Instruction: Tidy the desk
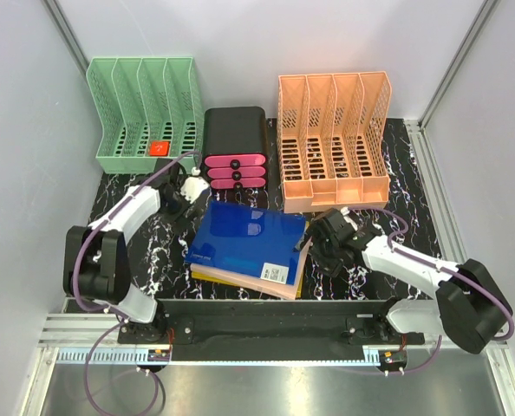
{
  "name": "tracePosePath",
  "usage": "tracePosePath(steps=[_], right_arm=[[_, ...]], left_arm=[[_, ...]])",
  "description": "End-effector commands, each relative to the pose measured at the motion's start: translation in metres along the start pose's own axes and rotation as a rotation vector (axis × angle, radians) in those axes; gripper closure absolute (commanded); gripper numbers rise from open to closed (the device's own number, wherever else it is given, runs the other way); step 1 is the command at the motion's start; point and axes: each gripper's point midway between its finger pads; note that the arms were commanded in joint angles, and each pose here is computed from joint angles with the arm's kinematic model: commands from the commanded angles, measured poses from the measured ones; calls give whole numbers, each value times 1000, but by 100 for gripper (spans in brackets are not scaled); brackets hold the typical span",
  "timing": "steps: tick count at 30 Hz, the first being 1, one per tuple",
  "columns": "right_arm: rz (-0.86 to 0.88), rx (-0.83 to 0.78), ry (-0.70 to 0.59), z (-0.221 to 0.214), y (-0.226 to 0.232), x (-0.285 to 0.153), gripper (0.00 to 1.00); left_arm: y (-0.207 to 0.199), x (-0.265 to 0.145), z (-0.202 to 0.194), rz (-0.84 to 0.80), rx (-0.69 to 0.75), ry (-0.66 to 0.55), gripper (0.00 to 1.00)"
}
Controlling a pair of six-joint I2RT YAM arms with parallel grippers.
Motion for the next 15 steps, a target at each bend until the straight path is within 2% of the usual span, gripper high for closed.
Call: tracePosePath(steps=[1,15], right_arm=[[267,-59,86,-9,42,-9,0],[282,-45,156,-5,41,6,0]], left_arm=[[6,17,13,33,-17,-27,1],[-25,34,29,-21,11,-32,1]])
Point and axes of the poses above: each gripper's point midway between its finger pads, its own x axis out along the fingers, its own y axis along the line the jaws close on, z = x × y, and after that the axes turned 8 degrees about x, right-handed
